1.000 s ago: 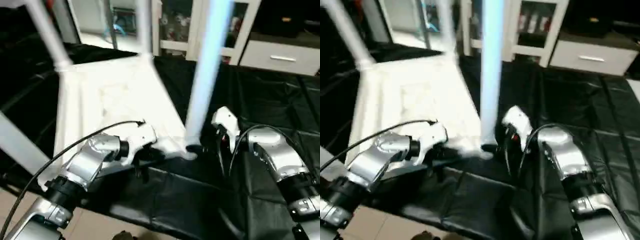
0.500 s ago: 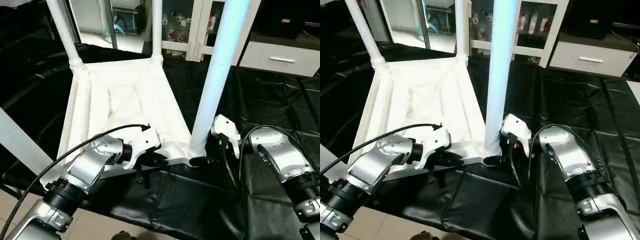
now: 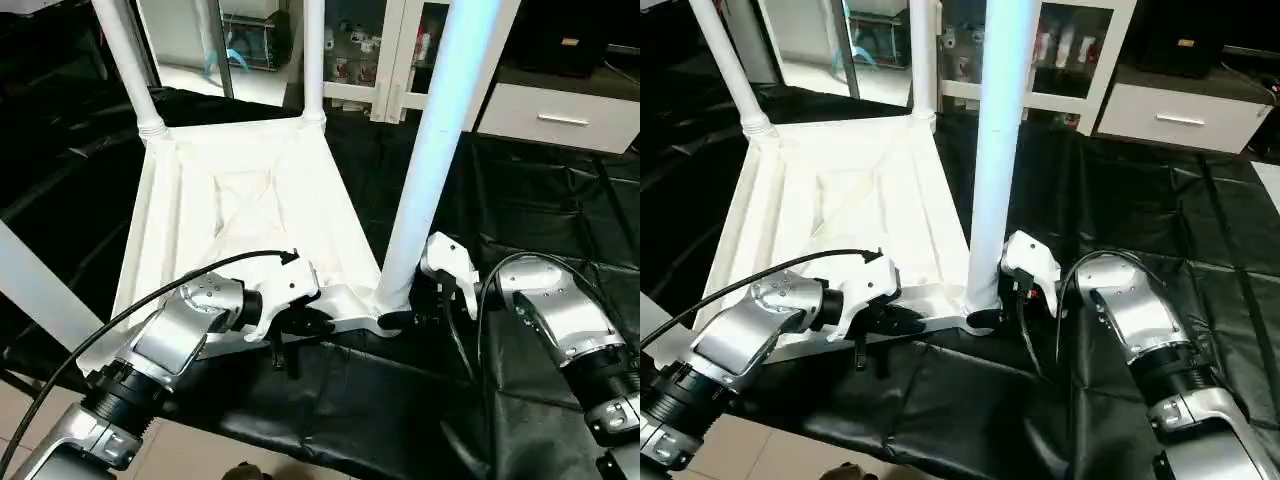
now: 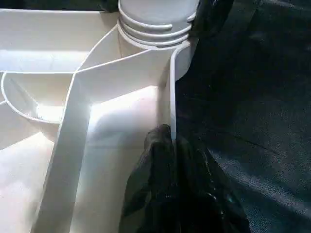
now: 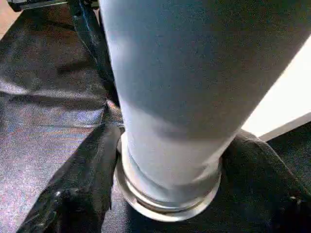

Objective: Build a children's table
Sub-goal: Rotate leg to tighten

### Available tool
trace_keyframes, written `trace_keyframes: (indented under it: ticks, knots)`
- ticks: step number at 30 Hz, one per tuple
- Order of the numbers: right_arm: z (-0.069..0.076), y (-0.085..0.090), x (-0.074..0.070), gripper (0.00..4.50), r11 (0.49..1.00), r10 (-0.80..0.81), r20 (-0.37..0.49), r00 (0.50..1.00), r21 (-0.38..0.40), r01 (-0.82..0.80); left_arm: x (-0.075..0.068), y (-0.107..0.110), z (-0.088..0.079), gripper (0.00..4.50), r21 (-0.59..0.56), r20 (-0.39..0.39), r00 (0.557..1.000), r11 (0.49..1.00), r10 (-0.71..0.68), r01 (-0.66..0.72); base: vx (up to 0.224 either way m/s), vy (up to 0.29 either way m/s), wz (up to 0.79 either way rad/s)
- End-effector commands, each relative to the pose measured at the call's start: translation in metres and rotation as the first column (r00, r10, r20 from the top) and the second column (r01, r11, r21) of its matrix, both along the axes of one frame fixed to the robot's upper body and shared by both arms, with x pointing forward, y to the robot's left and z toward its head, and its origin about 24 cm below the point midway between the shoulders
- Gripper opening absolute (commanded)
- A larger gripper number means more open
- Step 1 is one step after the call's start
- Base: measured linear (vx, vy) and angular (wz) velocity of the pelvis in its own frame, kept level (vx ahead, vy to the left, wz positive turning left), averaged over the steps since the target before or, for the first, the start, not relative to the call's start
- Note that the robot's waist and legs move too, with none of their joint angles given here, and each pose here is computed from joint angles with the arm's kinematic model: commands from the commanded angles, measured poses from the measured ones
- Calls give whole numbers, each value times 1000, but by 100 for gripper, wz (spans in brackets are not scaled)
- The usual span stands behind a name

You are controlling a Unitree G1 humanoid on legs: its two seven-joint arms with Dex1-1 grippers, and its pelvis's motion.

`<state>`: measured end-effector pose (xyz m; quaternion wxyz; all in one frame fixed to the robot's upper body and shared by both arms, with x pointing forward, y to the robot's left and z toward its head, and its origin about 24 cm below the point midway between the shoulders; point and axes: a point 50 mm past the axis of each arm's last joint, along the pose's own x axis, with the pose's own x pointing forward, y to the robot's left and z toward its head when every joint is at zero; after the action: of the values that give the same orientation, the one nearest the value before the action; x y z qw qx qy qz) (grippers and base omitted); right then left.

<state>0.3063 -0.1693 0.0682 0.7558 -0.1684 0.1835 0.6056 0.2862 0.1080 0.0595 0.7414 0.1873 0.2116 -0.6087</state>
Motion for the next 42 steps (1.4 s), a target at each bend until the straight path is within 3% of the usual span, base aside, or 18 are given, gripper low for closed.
trace_keyframes:
  ticks: [1, 9, 13, 15, 18, 21, 22, 23, 24, 25, 27, 29, 31, 33, 34, 38, 40, 42]
  knots:
    - [4, 2, 0, 304, 1000, 13, 12, 1000, 21, -13, -2, -11, 10, 0, -36, 33, 997, 997, -66, 67, 0, 0, 0]
    - [1, 6, -1, 273, 999, -13, 20, 1000, 49, 12, -4, -13, 10, 0, -49, 33, 998, 997, -59, 60, 0, 0, 0]
    - [-3, 8, 13, 272, 968, -234, 92, 968, 111, 224, -1, -16, 9, 0, -67, 30, 999, 997, -24, 26, 0, 0, 0]
    - [-7, 11, 22, 272, 899, -415, 88, 906, 195, 393, 10, -19, 7, 0, -79, 44, 998, 996, 55, -51, 0, 0, 0]
    - [-8, 13, 25, 272, 847, -500, 64, 864, 244, 472, 18, -23, 6, 0, -90, 55, 992, 990, 113, -108, 0, 0, 0]
    - [-11, 18, 30, 272, 737, -644, 46, 763, 303, 604, 35, -29, 7, 0, -103, 89, 968, 968, 236, -227, 0, 0, 0]
    - [-11, 18, 30, 272, 737, -644, 46, 763, 303, 604, 35, -29, 7, 0, -103, 89, 968, 968, 236, -227, 0, 0, 0]
    - [-15, 23, 33, 272, 676, -716, 54, 696, 306, 671, 44, -34, 9, 0, -107, 113, 946, 950, 305, -294, 0, 0, 0]
    - [-17, 25, 34, 272, 649, -746, 68, 662, 299, 700, 48, -36, 10, 0, -112, 127, 931, 937, 343, -331, 0, 0, 0]
    - [-17, 26, 34, 272, 648, -747, 69, 661, 298, 701, 49, -36, 10, 0, -112, 127, 930, 937, 344, -331, 0, 0, 0]
    - [-23, 30, 36, 272, 592, -801, 102, 590, 279, 756, 55, -41, 11, 0, -113, 142, 904, 914, 404, -390, 0, 0, 0]
    - [-33, 39, 37, 270, 460, -888, 139, 438, 247, 853, 65, -45, 10, 0, -90, 206, 835, 860, 510, -503, 0, 0, 0]
    - [-39, 50, 36, 270, 428, -904, 123, 410, 229, 874, 70, -44, 10, 0, -92, 231, 796, 827, 559, -554, 0, 0, 0]
    - [-40, 56, 36, 270, 427, -904, 115, 412, 233, 874, 71, -44, 10, 0, -91, 241, 783, 816, 574, -571, 0, 0, 0]
    - [-37, 67, 35, 270, 446, -894, 80, 442, 268, 854, 72, -43, 10, 0, -94, 257, 772, 810, 582, -579, 0, 0, 0]
    - [-30, 80, 33, 270, 487, -863, 44, 504, 339, 805, 73, -43, 12, 0, -109, 266, 769, 810, 582, -576, 0, 0, 0]
    - [-25, 80, 32, 326, 492, -859, 64, 508, 378, 784, 73, -42, 12, 0, -108, 266, 769, 810, 582, -576, 0, 0, 0]
    - [-22, 78, 31, 342, 493, -854, 55, 517, 403, 771, 74, -40, 11, 0, -98, 268, 772, 814, 576, -573, 0, 0, 0]
